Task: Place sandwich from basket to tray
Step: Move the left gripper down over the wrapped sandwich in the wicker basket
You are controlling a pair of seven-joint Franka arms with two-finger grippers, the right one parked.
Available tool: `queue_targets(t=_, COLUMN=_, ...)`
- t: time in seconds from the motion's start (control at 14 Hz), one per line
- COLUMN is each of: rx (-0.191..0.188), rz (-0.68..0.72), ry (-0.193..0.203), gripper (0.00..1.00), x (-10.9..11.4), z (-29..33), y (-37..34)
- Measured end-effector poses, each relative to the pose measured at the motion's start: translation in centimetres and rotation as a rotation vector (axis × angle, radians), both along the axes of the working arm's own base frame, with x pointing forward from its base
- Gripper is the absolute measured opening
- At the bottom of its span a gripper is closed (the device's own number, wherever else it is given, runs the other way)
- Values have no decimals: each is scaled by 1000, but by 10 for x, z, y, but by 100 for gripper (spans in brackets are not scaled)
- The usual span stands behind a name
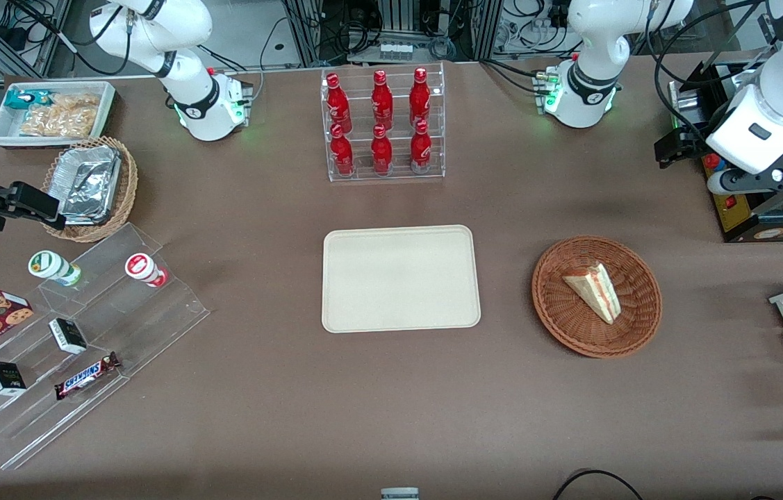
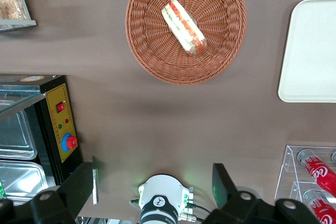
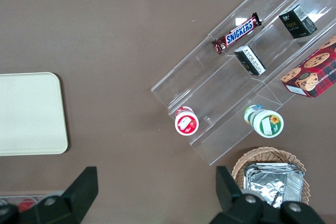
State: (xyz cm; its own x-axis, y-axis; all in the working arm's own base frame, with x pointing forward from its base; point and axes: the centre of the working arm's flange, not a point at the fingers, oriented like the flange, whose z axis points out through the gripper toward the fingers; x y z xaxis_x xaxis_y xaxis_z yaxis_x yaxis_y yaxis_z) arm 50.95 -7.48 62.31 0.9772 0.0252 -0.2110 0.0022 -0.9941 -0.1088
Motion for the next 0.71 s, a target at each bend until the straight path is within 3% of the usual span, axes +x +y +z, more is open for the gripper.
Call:
queue_targets(t=0.36, rx=-1, rz=1, ry=9, gripper=100, x=3, z=-5, y=1)
queue_targets(t=0.71, rx=-14, rz=22, ry=99, gripper=100, x=42, z=-73, y=13)
